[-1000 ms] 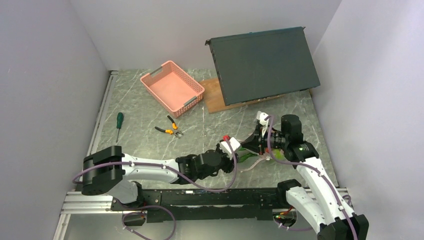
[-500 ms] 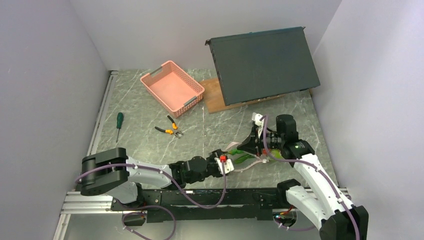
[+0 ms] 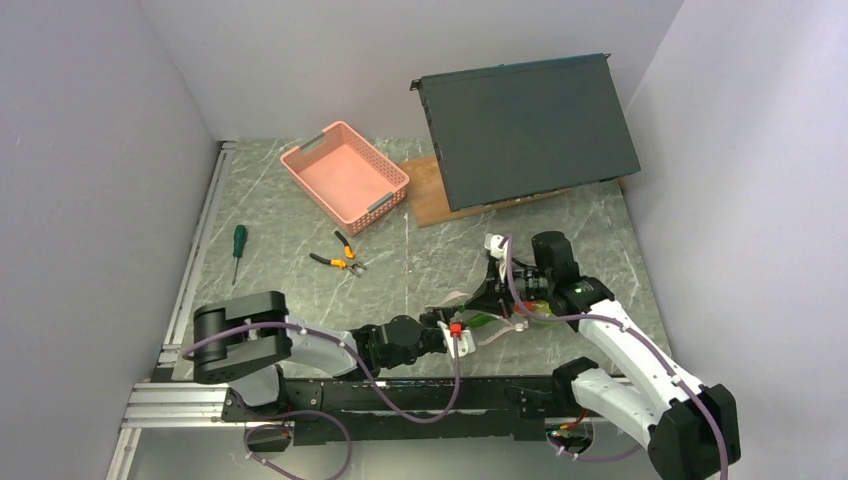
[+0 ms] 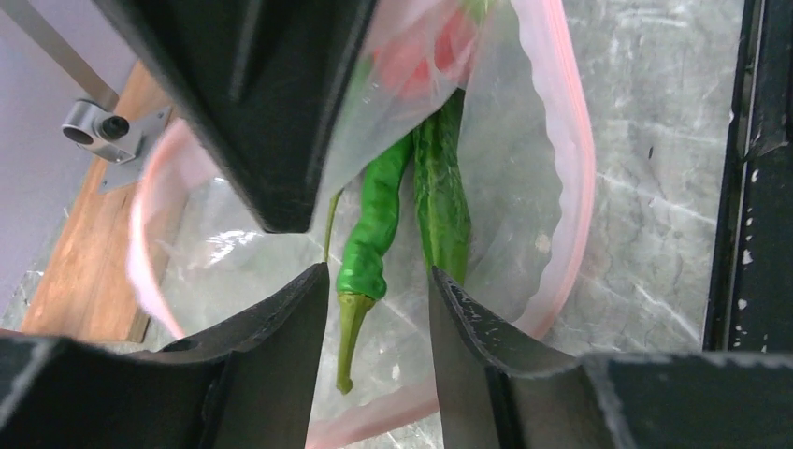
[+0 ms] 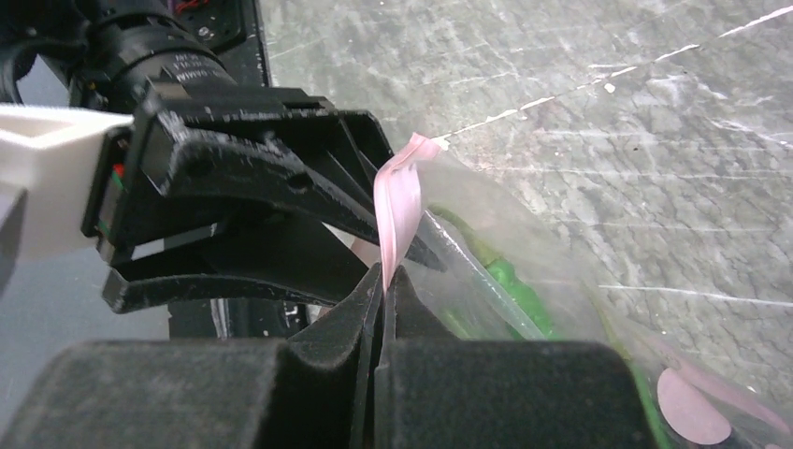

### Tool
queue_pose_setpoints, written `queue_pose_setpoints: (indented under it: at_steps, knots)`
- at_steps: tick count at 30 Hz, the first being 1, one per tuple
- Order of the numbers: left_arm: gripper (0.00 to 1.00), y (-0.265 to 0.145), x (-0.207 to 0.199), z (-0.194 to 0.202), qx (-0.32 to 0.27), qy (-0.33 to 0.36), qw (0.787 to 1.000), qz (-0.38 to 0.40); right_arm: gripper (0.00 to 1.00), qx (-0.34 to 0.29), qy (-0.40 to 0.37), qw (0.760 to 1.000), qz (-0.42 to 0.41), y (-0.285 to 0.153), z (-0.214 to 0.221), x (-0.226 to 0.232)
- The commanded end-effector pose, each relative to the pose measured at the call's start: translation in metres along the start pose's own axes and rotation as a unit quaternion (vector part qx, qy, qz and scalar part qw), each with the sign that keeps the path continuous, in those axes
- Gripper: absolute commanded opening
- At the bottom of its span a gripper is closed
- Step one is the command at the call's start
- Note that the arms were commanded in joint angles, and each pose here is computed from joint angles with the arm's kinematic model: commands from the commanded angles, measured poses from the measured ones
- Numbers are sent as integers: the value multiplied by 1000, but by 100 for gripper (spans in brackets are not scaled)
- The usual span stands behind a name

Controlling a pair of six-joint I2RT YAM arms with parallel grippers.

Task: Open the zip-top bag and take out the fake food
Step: Pick up the fake vegetable from the zipper food storage bag.

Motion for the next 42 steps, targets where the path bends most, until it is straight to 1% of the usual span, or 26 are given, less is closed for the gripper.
queue_pose_setpoints:
  at_steps: [1,4,8,10,16,22,25,27,30,37,40,42]
  knots:
    - [48,7,4,5,-5,19,1000,-19,0,-6,-19,999,28,2,-5,-12]
    - [47,9,10,15,8,39,998,-42,0,-1,-16,999,44,3,-3,-19]
    - [45,11,24,10,-8,51,996,-79,0,6,-11,999,53,5,2,-23]
    - [45,12,27,11,-11,47,996,-80,0,6,-10,999,49,5,2,-22]
    - [42,21,27,24,-6,28,998,-53,0,5,-8,999,37,7,2,-19]
    - [42,26,24,37,-5,12,999,-32,0,2,-1,1000,18,9,2,-13]
    - [42,29,30,37,-13,6,999,-40,0,4,2,1000,26,9,2,-16]
    - [42,31,30,38,-15,-1,999,-33,0,9,1,999,49,8,3,-24]
    - [42,33,23,36,-17,-6,1000,-11,0,19,0,996,84,5,6,-36]
    - [41,40,-4,28,-28,-45,996,71,0,18,-5,997,78,5,5,-33]
    - [42,43,-8,33,-24,-66,995,71,0,16,-6,997,73,5,5,-31]
    - [42,44,-5,38,-25,-78,995,53,0,16,-6,998,68,5,6,-30]
Point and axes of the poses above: each gripper's point midway between its finger pads, its own y axis out along the fingers, its own x axis along the line the jaws close on, z = x × y, the point moved 1 cm from there along -y, back along the fingers, and after that the axes turned 4 degrees about -y, right-handed, at the moved point
